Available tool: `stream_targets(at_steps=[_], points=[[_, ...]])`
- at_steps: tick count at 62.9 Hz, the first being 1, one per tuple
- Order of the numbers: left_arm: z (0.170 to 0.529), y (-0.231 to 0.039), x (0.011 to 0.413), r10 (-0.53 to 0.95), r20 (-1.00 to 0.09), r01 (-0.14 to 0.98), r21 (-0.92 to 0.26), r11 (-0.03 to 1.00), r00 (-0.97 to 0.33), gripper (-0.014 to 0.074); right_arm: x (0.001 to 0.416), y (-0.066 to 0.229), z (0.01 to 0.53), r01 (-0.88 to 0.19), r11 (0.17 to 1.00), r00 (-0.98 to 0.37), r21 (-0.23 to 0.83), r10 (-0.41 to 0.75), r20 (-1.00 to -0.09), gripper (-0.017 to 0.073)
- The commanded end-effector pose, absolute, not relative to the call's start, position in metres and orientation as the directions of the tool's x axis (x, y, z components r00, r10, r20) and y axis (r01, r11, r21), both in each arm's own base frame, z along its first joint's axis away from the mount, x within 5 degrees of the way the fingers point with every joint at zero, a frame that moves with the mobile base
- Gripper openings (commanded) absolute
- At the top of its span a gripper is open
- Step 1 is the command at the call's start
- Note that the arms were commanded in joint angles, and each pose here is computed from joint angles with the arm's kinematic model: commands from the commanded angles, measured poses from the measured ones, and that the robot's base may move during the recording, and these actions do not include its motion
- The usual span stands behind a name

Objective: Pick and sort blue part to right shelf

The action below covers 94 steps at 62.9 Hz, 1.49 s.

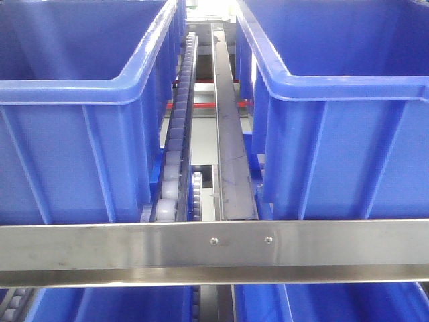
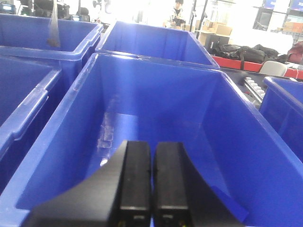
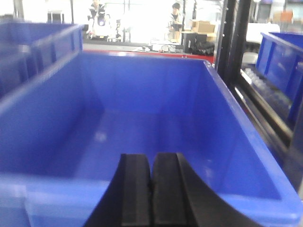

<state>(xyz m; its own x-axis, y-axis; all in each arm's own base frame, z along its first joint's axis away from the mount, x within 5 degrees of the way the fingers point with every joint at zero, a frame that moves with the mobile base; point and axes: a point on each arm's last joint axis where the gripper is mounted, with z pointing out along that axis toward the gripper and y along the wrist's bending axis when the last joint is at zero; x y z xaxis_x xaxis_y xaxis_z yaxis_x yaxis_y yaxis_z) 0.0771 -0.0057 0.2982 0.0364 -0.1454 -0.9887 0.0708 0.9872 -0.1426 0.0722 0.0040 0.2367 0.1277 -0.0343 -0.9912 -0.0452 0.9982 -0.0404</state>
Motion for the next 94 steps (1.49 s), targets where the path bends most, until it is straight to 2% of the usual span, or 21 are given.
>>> stream_targets(at_steps=[1,9,18,71,78,83,94], points=[[0.313,-0.003,0.076,-0.164,-0.979,0.050,-0.159,0.986,0.122,0.0123,0.065,0.006,0.242,-0.046,0.994,0.267,-0.099,-0.084,-0.960,0.0055],[0.313,-0.003,0.076,-0.164,-0.979,0.050,-0.159,0.986,0.122,0.0123,0.058,0.004,0.228,-0.041,0.998,0.258,-0.054,-0.042,-0.965,0.0055],[0.313,-0.003,0.076,-0.164,-0.979,0.050,-0.159,0.986,0.122,0.0123,0.052,0.001,0.226,-0.043,0.997,0.263,0.057,0.066,-0.963,0.0055],[0.312,-0.002,0.076,-0.164,-0.979,0.049,-0.160,0.986,0.122,0.0123,0.051,0.001,0.226,-0.044,0.997,0.270,0.057,0.066,-0.961,0.0055],[0.301,-0.002,0.075,-0.141,-0.984,0.039,-0.138,0.990,0.112,0.0123,0.051,0.001,0.226,-0.044,0.997,0.270,0.057,0.066,-0.961,0.0055],[0.280,0.000,0.069,0.091,-0.987,-0.004,0.091,0.996,0.134,0.0123,0.051,0.001,0.226,-0.044,0.997,0.270,0.057,0.066,-0.961,0.0055],[0.239,0.000,0.057,0.005,-0.989,0.003,0.006,1.000,0.146,0.0123,0.051,0.001,0.226,-0.044,0.997,0.270,0.057,0.066,-0.961,0.0055]])
